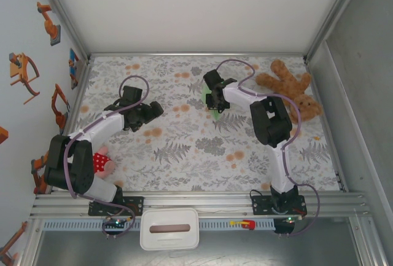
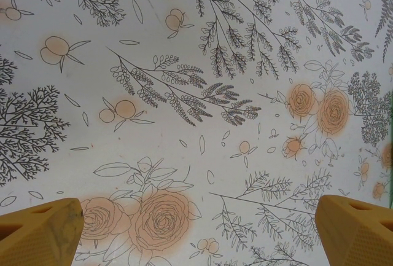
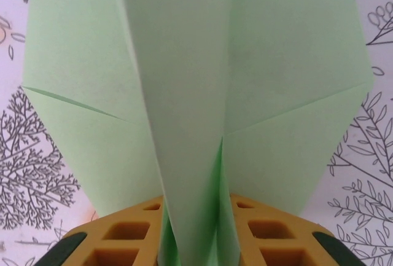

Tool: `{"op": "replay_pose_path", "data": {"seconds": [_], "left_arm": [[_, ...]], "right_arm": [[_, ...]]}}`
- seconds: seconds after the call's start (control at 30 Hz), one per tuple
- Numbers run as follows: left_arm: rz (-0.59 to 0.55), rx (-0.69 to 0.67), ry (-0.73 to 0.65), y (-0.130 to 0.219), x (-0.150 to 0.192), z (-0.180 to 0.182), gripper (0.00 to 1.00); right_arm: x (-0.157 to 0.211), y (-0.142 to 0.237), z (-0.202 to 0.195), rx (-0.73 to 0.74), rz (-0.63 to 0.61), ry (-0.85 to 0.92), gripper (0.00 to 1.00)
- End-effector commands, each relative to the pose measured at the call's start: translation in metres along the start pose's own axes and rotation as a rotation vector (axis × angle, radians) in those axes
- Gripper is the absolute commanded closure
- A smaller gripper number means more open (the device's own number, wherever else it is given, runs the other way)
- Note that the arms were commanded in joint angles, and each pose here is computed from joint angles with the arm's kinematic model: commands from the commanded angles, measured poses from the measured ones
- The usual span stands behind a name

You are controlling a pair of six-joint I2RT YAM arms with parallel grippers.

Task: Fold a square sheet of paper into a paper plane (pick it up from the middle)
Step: Move the paper plane to the top-center of the table.

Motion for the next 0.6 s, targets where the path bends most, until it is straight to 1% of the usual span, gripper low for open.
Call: {"op": "replay_pose_path", "data": {"seconds": [0.0,0.07,0.2,0.3,0.4,0.47,0.57], "left_arm": [[0.011,-0.009,-0.007,0.002,0.002,0.003,0.04],[0.009,-0.005,-0.008,0.002,0.001,0.002,0.04],[0.009,0.001,-0.007,0.003,0.001,0.001,0.04],[0.007,0.007,-0.008,0.005,0.000,-0.001,0.04],[0.004,0.034,-0.008,0.007,-0.004,-0.010,0.04],[-0.006,0.046,-0.015,0.011,-0.008,-0.016,0.04],[-0.042,0.062,-0.029,0.019,-0.018,-0.025,0.04]], "right_arm": [[0.026,-0.035,-0.023,0.084,0.098,-0.105,0.74],[0.024,-0.038,-0.026,0.087,0.095,-0.129,0.73],[0.018,-0.040,-0.021,0.070,0.090,-0.111,0.72],[0.008,-0.030,-0.015,0.040,0.070,-0.082,0.72],[-0.011,-0.003,-0.009,0.007,0.015,-0.066,0.72],[-0.024,0.020,-0.008,-0.001,-0.030,-0.059,0.70],[-0.043,0.061,-0.007,-0.011,-0.112,-0.048,0.63]]}}
Point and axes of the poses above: each hand's point on the last joint's axis, 136 mm out from that joint toward the fingers, its own y axis back along the fingers, its own z axis along the line the jaws close on, x = y × z, the point moved 1 cm from there along y, back along the fingers, and after that the axes turned 6 degrees about y, right-handed, at the moved point
